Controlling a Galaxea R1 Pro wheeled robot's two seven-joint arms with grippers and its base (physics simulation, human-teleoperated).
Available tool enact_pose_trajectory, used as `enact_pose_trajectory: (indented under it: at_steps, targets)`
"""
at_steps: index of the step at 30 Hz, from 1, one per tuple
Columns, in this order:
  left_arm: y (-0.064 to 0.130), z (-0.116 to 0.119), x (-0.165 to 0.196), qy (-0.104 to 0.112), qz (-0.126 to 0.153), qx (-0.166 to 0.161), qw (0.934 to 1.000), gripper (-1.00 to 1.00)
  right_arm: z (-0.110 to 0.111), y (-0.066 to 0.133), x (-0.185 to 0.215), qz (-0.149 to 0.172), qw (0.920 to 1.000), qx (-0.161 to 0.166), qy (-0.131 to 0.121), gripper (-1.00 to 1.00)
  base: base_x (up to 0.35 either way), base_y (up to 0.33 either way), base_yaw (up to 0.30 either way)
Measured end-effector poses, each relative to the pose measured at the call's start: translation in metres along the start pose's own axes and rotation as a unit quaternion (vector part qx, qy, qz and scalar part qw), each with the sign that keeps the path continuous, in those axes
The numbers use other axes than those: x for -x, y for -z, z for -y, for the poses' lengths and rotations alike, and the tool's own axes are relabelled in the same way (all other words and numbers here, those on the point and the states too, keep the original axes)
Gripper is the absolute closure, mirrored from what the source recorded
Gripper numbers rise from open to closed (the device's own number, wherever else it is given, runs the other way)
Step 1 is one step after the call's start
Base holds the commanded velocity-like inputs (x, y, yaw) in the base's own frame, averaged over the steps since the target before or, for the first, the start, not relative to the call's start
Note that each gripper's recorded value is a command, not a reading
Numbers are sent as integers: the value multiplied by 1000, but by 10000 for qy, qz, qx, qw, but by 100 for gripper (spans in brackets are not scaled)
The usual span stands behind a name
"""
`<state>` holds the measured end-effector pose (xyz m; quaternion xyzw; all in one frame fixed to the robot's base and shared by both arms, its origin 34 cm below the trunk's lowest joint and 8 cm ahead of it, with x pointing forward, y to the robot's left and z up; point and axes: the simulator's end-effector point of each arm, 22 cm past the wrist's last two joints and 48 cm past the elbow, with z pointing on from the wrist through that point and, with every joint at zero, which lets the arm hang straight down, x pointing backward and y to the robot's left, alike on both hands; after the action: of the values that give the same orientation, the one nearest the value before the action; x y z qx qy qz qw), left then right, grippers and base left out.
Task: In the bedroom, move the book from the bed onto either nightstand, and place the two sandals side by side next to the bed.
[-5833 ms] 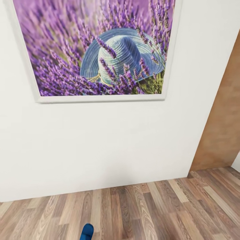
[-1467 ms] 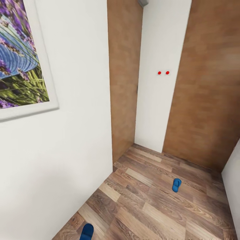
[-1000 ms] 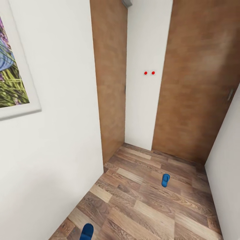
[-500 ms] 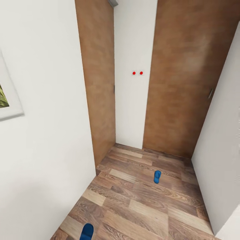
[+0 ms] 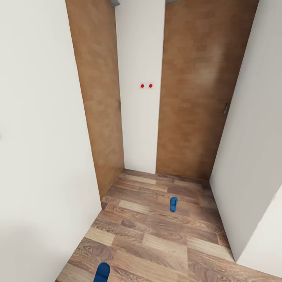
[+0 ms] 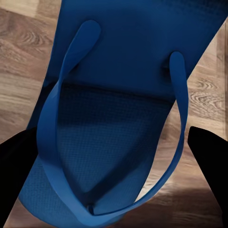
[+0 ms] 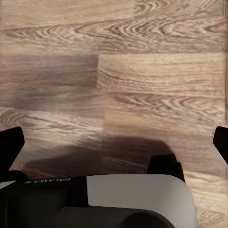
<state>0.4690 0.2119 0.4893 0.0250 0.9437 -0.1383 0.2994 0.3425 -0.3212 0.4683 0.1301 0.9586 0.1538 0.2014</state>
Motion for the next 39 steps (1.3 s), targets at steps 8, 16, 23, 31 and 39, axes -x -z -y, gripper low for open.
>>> enact_pose_trajectory:
  at_steps: [8,16,23,31,39]
  targets:
    - [0,0,0,2,-3,0,10000,100,0,0,0,-1,10000,1,2,-100,0,0,-235]
    - [0,0,0,2,-1,0,10000,100,0,0,0,-3,10000,1,4,-100,0,0,-235]
    - [0,0,0,3,-2,0,10000,100,0,0,0,-2,10000,0,3,-100,0,0,-239]
    - [0,0,0,0,-1,-2,10000,100,0,0,0,0,10000,-9,0,-100,0,0,-268]
    - [0,0,0,1,-2,0,10000,100,1,0,0,-5,10000,-22,8,-100,0,0,-298]
